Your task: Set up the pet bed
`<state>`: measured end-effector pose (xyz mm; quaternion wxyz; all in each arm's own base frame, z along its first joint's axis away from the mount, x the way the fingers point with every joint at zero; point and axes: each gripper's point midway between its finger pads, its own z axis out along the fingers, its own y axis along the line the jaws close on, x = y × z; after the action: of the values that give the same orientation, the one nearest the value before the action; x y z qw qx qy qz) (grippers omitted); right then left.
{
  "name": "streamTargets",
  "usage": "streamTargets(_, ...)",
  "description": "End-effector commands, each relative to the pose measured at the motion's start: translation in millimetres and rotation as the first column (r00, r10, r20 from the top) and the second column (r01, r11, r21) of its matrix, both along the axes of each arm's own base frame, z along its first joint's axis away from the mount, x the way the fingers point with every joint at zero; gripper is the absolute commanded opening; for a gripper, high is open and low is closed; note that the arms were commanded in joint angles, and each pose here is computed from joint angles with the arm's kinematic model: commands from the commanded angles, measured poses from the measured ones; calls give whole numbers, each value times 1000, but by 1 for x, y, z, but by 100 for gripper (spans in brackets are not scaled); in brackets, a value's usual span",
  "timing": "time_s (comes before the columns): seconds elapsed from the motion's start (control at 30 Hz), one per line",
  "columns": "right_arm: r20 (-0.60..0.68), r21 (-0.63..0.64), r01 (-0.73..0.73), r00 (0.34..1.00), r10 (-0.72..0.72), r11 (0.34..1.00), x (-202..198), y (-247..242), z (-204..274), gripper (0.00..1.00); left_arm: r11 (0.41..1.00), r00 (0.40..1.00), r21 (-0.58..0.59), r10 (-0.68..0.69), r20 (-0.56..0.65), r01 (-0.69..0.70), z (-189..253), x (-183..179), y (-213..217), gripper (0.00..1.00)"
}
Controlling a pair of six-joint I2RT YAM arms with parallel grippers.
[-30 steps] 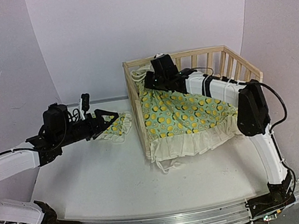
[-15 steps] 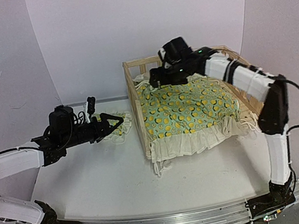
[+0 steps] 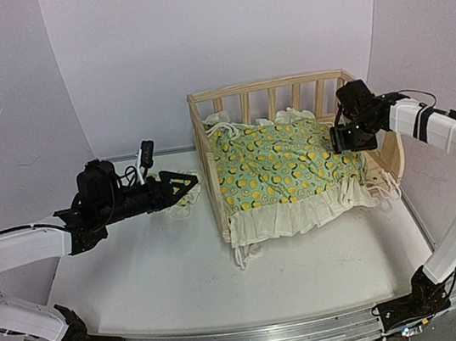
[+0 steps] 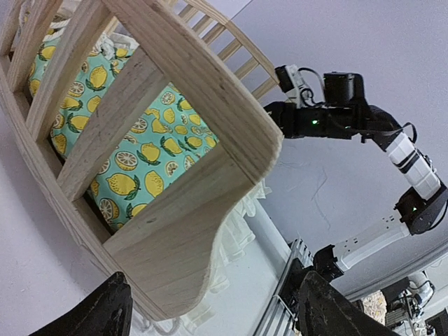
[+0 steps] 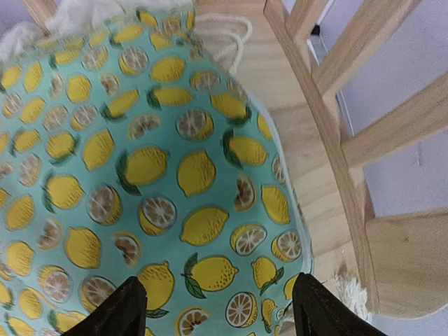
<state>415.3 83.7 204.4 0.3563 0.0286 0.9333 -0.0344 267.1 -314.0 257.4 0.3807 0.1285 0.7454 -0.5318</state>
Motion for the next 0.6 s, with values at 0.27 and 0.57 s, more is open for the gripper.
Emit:
streamTargets(0.27,-25,181,-16,999,21,983,-57,-25,-40,80,999,987,-52,24,156,-16,32,-27,-2,85)
streamTargets(0.57,-44,224,-57,997,68,973,-69,-22,-65,67,1000,989,-18,-2,145,5,22,-31,-26,84)
